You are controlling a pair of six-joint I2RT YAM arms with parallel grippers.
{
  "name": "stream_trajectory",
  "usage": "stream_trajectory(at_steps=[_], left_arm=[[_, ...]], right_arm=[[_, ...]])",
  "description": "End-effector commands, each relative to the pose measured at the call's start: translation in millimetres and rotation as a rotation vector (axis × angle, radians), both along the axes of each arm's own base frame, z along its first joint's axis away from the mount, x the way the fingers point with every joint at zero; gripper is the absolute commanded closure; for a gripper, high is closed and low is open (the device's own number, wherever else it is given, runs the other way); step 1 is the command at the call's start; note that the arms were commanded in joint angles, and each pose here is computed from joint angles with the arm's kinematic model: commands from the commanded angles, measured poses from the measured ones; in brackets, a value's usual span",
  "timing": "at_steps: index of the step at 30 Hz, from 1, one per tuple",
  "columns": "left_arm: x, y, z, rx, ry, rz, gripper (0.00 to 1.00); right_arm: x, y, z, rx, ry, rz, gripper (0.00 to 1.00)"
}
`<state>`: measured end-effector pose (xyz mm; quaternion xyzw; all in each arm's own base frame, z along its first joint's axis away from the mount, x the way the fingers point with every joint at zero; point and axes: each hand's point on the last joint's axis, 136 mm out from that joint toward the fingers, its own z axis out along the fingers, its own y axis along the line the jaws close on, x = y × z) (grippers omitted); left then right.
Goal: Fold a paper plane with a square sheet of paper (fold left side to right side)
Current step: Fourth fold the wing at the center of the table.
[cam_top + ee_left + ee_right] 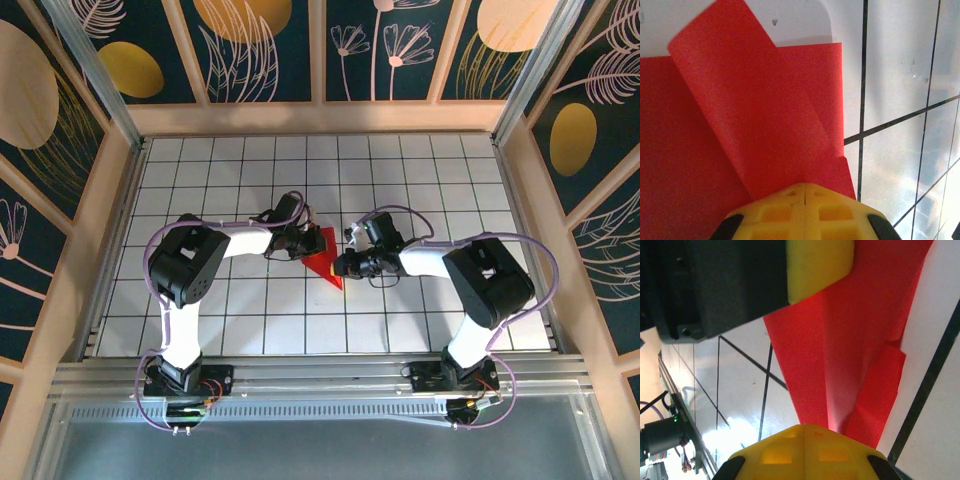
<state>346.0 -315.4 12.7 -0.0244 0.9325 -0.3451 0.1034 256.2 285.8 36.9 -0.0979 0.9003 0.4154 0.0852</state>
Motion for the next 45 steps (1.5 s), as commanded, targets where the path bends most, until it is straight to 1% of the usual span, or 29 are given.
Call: stream_trajectory(at_steps=[1, 10, 15, 18, 23, 25, 29, 31, 37, 42, 45], left_arm=[[-13.1, 26.5, -39.8, 0.144, 0.077, 0.034, 1.00], [-10.5, 24.5, -36.0, 0.137, 0.069, 0.033, 1.00], [-2.8, 19.9, -27.2, 0.122, 0.045, 0.030, 1.00], [7.2, 14.0, -12.6, 0.096, 0.007, 0.025, 0.97], [24.8, 1.9, 33.5, 0.014, -0.110, 0.017, 0.94], [26.7, -1.9, 52.9, -0.029, -0.154, 0.012, 0.94], [17.1, -4.0, 70.2, -0.097, -0.176, 0.002, 0.96], [6.1, -6.8, 70.3, -0.143, -0.159, -0.014, 0.97], [-24.5, -13.4, 47.5, -0.193, -0.071, -0.056, 0.98], [-32.4, -14.0, 28.1, -0.186, -0.025, -0.072, 0.98], [-33.8, -18.0, 23.1, -0.196, -0.015, -0.085, 0.98]], right_arm=[[10.1, 3.3, -3.9, -0.022, -0.023, -0.013, 1.00], [-7.0, -12.9, -34.1, -0.117, 0.059, -0.024, 1.00], [-21.2, -24.2, -48.9, -0.176, 0.119, -0.028, 1.00], [-28.7, -32.8, -58.7, -0.226, 0.157, -0.036, 1.00], [-33.6, -48.4, -72.8, -0.327, 0.183, -0.055, 1.00], [-32.4, -51.0, -75.1, -0.351, 0.180, -0.060, 1.00], [-31.3, -52.2, -77.9, -0.381, 0.180, -0.061, 1.00], [-31.1, -51.9, -78.8, -0.391, 0.178, -0.061, 1.00], [-31.2, -53.6, -80.0, -0.408, 0.175, -0.064, 1.00], [-32.7, -53.1, -80.5, -0.415, 0.177, -0.058, 1.00], [-33.1, -52.4, -81.6, -0.422, 0.177, -0.051, 1.00]])
